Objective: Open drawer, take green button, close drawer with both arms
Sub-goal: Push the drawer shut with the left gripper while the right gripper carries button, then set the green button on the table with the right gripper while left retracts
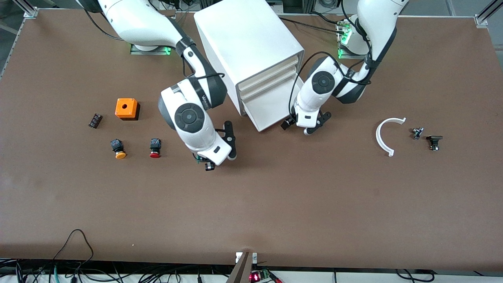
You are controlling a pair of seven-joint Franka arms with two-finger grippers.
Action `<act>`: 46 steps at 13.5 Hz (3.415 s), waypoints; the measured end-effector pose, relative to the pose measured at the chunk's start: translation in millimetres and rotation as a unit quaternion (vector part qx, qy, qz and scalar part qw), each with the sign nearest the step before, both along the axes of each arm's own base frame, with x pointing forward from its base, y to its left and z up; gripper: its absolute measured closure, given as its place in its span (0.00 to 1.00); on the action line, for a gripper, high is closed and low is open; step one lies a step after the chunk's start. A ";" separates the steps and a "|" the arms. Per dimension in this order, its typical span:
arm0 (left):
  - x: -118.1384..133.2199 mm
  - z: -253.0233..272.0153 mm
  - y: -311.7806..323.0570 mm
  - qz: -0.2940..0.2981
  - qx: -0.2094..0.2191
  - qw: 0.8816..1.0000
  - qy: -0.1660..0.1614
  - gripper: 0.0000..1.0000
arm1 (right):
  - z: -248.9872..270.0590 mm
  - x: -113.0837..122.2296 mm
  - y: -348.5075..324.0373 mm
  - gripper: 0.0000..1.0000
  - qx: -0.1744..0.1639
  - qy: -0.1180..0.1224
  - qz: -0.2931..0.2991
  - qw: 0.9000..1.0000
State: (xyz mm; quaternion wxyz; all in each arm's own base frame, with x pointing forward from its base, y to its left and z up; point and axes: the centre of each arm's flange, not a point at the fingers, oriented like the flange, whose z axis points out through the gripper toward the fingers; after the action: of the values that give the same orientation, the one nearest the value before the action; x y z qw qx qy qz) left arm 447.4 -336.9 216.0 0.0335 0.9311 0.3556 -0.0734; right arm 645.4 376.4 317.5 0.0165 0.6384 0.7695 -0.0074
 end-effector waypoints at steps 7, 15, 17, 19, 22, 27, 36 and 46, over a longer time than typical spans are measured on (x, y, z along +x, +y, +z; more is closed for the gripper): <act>-48.8 4.1 -38.2 0.001 0.017 0.999 0.042 0.00 | -47.6 3.5 -49.7 0.67 0.006 -0.008 -0.007 1.000; -79.7 5.3 -61.6 -0.035 0.020 0.998 0.058 0.00 | -95.2 -20.0 -74.8 0.67 0.015 -0.015 0.000 1.000; -82.0 4.3 -61.4 -0.037 0.025 0.997 0.063 0.00 | -102.5 -24.3 -75.7 0.67 0.015 -0.016 0.032 0.999; -84.0 4.5 -62.7 -0.039 0.026 0.997 0.065 0.00 | -103.9 -25.3 -76.8 0.67 0.014 -0.014 0.074 0.997; -73.5 11.6 -61.5 -0.031 0.018 0.998 0.054 0.00 | -105.0 -24.8 -81.3 0.67 0.011 -0.011 0.121 0.993; 65.3 109.0 13.0 0.077 -0.021 0.995 -0.064 0.00 | -110.9 -29.3 -84.7 0.33 0.009 -0.003 0.129 0.992; 142.4 302.5 198.9 -0.151 0.035 0.986 -0.068 0.00 | 49.9 -34.5 -71.1 0.00 0.054 -0.057 0.023 0.997; 97.4 407.4 285.1 -0.244 0.044 0.966 -0.077 0.00 | 151.1 -39.3 -103.0 0.00 0.120 -0.081 -0.402 0.904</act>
State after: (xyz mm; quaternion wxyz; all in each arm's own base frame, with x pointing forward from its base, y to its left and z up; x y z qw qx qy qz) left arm 544.9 -51.9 623.4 0.0011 0.9931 0.1170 0.0079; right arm 606.1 273.4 468.6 -0.0023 0.8889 0.4390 0.1305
